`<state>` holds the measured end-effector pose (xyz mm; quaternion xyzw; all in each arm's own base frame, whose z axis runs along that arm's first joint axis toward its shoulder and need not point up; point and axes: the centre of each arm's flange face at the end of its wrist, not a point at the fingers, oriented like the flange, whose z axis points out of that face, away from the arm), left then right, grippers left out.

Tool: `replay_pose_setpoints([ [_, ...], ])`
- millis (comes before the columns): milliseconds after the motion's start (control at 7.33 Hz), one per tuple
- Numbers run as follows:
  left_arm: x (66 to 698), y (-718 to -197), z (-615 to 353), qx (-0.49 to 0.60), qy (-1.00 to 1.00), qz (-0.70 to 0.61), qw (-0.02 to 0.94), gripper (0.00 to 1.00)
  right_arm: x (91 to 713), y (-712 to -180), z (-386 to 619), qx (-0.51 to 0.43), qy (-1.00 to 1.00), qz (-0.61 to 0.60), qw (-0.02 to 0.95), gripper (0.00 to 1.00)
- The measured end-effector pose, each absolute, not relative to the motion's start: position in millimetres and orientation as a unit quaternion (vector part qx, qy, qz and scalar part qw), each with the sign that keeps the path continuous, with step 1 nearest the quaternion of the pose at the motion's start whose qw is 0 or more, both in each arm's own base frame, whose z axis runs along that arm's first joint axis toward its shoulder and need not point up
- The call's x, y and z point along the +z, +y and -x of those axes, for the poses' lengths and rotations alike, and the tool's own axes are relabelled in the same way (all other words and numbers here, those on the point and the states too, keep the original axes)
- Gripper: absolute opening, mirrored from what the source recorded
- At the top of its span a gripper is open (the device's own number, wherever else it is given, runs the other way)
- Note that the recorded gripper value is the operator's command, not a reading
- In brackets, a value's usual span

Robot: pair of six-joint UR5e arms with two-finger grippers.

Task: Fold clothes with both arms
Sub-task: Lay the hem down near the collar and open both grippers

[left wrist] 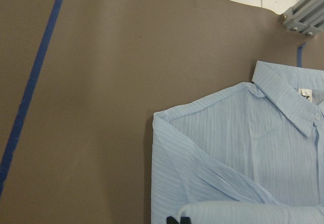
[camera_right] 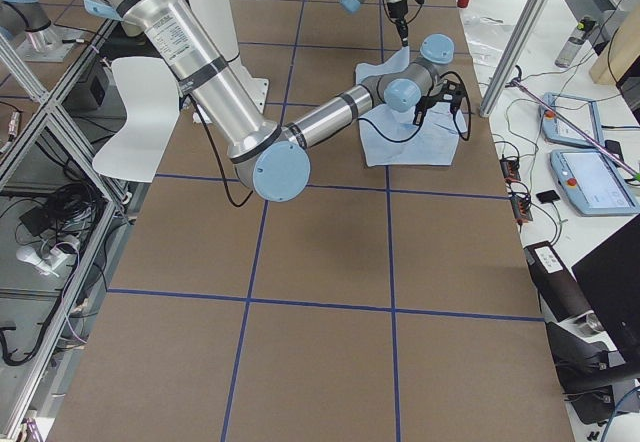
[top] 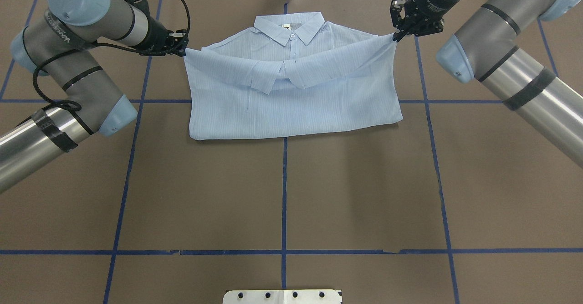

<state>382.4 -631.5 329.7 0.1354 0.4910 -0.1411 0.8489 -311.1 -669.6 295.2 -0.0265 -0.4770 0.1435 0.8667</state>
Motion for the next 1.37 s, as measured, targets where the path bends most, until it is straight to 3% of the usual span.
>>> replay_pose_setpoints([
  [546, 325, -673, -405, -0.142, 0.499, -0.147, 0.842, 0.00, 310, -712, 331, 0.139, -0.461, 0.029, 0.876, 0.00],
  [1365, 353, -685, -414, -0.142, 0.499, -0.150, 0.841, 0.00, 341, -746, 360, 0.144, -0.445, 0.019, 0.884, 0.00],
])
